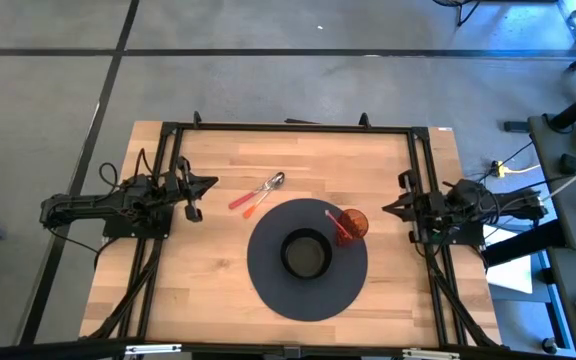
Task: Pick & Place Utensil
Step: Put the fork into the bowl
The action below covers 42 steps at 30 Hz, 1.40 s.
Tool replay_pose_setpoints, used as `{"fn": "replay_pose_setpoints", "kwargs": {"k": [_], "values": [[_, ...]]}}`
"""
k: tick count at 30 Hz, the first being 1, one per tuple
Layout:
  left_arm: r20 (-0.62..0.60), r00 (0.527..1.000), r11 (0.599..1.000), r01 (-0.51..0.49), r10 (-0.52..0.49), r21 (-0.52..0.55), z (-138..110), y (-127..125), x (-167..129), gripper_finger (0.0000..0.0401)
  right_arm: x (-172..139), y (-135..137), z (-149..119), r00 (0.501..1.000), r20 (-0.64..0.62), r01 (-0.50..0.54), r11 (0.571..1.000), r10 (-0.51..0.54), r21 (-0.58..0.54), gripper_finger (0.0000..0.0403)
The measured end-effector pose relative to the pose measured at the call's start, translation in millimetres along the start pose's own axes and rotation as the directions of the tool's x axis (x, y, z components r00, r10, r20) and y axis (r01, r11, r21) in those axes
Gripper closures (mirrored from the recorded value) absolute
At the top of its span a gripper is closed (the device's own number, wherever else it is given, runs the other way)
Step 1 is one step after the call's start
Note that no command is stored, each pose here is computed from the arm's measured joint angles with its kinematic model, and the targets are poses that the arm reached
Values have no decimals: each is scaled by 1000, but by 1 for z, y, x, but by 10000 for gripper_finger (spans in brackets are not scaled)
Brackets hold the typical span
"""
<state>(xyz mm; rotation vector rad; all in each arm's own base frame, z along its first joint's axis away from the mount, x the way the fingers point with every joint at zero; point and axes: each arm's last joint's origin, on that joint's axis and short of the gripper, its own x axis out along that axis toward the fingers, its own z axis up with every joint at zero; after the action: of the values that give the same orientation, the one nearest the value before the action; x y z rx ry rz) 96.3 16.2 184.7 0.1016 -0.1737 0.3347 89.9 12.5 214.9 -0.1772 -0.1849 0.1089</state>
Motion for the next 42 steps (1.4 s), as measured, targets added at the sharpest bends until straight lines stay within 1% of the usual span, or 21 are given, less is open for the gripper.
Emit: {"fn": "replay_pose_setpoints", "kwargs": {"k": [2,7,12,17,25,33,39,42], "values": [[0,1000,1000,-1,1,0,0,0,0,398,-2,0,-4,1000,-26,17,1000,-17,0,398],[0,1000,1000,0,0,-8,0,0,0,395,-3,2,-14,1000,11,27,1000,-27,2,394],[0,1000,1000,0,0,-16,0,0,0,399,-3,1,-11,997,60,37,999,-37,4,399],[-1,1000,1000,-1,1,0,0,0,0,396,-2,2,-13,999,34,32,999,-32,1,395],[-19,1000,1000,1,-1,4,-2,0,0,396,-2,3,-21,999,-46,16,1000,-16,-5,397],[-23,1000,1000,1,-1,14,-2,0,0,398,-2,3,-21,999,-42,16,1000,-17,-18,392],[-29,1000,1000,1,-1,2,-3,0,0,399,-2,3,-21,999,-40,17,1000,-17,1,391],[-29,1000,1000,1,-1,2,-3,0,0,396,-2,4,-20,999,-37,0,1000,0,3,391]]}}
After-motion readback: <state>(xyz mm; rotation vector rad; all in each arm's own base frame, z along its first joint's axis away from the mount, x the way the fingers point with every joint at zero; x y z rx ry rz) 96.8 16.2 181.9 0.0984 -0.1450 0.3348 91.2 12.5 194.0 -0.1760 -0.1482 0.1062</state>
